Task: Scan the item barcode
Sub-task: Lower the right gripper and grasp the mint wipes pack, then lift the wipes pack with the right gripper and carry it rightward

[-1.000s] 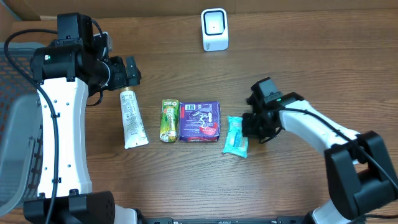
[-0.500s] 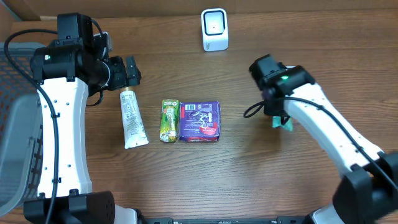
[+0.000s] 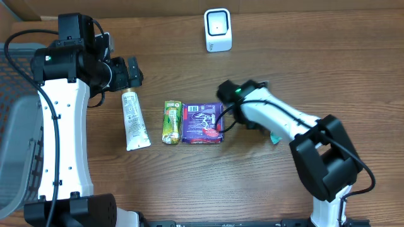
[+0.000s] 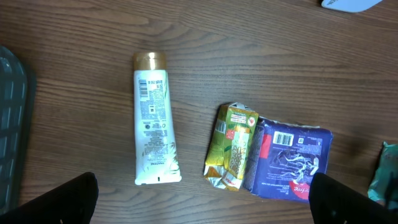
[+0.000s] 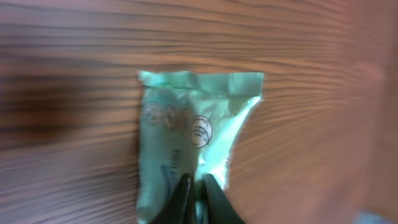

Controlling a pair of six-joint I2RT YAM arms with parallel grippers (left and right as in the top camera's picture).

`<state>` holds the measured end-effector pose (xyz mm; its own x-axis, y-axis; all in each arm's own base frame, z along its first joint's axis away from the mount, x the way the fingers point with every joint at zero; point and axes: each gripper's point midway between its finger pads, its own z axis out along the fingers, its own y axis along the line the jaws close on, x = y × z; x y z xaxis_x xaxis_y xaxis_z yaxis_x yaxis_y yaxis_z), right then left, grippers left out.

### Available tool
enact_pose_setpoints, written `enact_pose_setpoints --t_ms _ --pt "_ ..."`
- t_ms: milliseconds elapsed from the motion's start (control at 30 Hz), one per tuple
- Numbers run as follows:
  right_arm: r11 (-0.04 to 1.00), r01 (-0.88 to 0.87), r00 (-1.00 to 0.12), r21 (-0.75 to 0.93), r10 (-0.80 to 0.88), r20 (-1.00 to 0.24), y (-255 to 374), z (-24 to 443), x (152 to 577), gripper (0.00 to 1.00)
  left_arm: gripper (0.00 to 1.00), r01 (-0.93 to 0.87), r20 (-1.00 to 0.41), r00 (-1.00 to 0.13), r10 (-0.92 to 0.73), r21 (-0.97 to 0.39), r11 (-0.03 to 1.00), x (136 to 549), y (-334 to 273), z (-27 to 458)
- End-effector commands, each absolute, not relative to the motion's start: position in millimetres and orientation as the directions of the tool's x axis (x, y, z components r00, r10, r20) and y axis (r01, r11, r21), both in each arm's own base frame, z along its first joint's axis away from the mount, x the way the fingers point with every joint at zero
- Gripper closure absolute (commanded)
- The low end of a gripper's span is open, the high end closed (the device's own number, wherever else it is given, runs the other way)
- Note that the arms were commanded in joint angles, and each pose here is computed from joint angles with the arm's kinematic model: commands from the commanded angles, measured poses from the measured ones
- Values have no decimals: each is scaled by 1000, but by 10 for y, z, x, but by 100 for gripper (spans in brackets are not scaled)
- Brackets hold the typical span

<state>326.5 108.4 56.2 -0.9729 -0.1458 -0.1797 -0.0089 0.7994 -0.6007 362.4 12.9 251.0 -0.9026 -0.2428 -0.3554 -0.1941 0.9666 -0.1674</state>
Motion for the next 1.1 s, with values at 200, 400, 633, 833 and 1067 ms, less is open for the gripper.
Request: enact_pose_setpoints --t_ms 200,400,633,833,1067 --pt "929 -183 -968 -321 -227 -104 1955 343 2999 58 1 -193 -351 -904 -244 -174 966 3653 115 2490" --pt "959 -201 -974 -198 -218 -66 2182 387 2921 48 0 -193 -351 -904 -244 -174 966 3653 115 2490" --pt "999 1 -981 38 9 -193 2103 1203 3343 42 0 -193 -351 -904 -244 -174 966 3653 115 2490" --pt "982 42 -986 187 71 -154 1594 1458 3518 37 0 -193 -351 -904 -244 -174 966 3653 115 2490" --pt "928 196 -980 318 170 108 1294 1077 3179 25 0 -193 -351 -904 -244 -174 966 3653 115 2490"
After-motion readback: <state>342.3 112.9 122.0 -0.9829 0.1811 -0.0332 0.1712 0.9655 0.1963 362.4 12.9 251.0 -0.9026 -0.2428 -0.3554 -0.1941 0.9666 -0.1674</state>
